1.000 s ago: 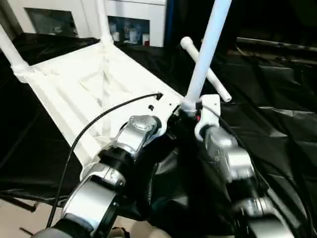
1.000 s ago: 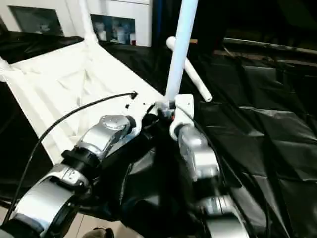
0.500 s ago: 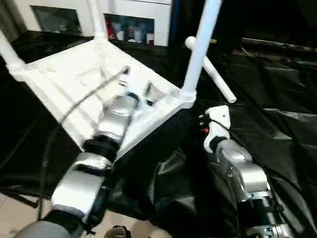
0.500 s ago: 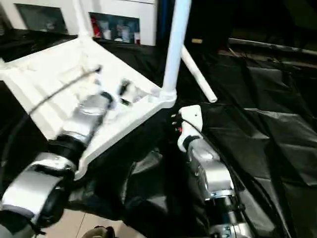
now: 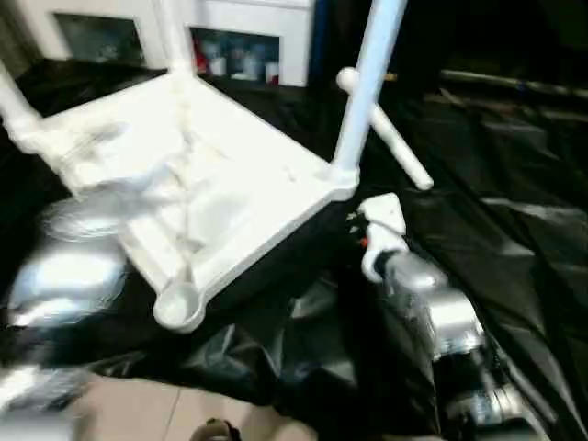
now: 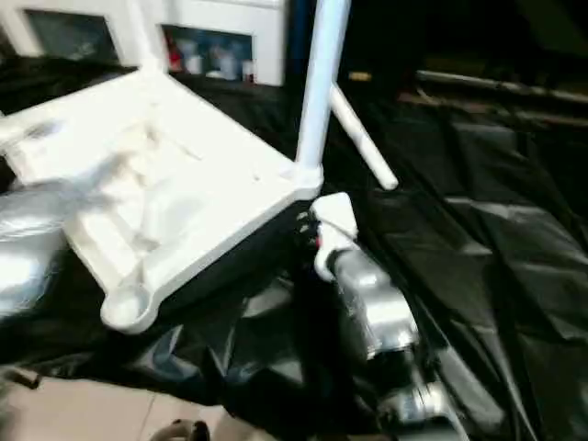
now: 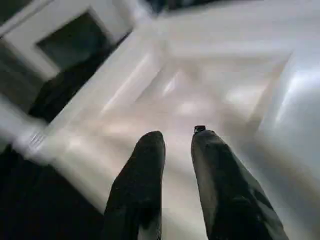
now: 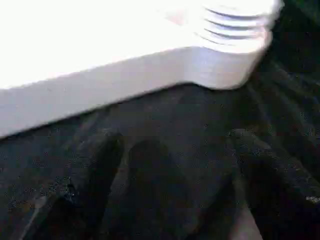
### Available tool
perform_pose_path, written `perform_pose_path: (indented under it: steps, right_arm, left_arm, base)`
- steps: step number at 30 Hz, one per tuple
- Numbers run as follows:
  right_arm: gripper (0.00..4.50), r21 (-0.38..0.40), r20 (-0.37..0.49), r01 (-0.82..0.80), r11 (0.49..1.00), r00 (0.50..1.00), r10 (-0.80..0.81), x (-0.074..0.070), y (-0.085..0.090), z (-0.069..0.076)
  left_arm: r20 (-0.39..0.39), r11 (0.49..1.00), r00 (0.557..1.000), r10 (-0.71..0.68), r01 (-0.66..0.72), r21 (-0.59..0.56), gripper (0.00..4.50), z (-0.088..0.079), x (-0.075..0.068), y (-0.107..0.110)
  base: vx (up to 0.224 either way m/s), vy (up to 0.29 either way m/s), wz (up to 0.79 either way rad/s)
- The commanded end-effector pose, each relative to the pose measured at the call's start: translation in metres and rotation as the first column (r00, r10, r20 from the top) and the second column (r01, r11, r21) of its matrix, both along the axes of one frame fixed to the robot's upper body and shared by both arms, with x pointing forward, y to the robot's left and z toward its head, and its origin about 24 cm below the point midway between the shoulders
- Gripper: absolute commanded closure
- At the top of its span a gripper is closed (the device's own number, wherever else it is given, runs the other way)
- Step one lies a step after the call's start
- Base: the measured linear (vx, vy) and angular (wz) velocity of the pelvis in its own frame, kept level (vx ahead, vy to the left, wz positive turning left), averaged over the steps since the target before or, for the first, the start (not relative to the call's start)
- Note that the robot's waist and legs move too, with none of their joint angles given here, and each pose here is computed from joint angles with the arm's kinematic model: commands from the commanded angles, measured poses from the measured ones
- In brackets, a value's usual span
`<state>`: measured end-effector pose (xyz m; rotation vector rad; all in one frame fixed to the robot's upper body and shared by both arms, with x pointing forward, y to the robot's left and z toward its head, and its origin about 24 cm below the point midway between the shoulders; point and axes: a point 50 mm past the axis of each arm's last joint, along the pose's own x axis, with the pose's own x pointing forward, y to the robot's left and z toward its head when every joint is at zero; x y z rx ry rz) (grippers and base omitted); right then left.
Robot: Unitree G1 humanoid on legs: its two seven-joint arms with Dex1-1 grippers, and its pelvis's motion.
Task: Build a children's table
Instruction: Rotate leg to tighten, then rotate table base
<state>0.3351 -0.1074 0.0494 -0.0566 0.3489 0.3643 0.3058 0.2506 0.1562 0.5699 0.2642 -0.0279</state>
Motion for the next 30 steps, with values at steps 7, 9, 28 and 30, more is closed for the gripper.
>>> perform_pose_path:
  steps: [7, 9, 28, 30]
  right_arm:
    - [0.79, 0.001, 0.017, -0.087, 0.996, 0.996, 0.087, 0.024, 0.027, 0.006]
    - [0.79, 0.009, 0.026, -0.103, 0.995, 0.994, 0.103, 0.028, 0.034, 0.008]
    - [0.79, 0.092, 0.131, -0.211, 0.973, 0.971, 0.198, 0.033, 0.049, 0.013]
    - [0.79, 0.109, 0.155, -0.185, 0.977, 0.974, 0.167, 0.034, 0.041, 0.017]
  left_arm:
    - [-0.312, 0.996, 0.950, 0.029, -0.001, 0.090, 3.37, -0.019, -0.046, 0.005]
    - [-0.369, 0.992, 0.928, 0.046, 0.000, 0.123, 3.37, -0.027, -0.052, 0.009]
    - [-0.417, 0.966, 0.876, -0.242, 0.180, -0.183, 3.37, -0.070, -0.033, -0.063]
    - [-0.386, 0.963, 0.888, -0.250, 0.188, -0.191, 3.37, -0.071, -0.025, -0.070]
  base:
    - [0.000, 0.000, 0.00]
    - [0.000, 0.000, 0.00]
    - [0.000, 0.000, 0.00]
    - [0.000, 0.000, 0.00]
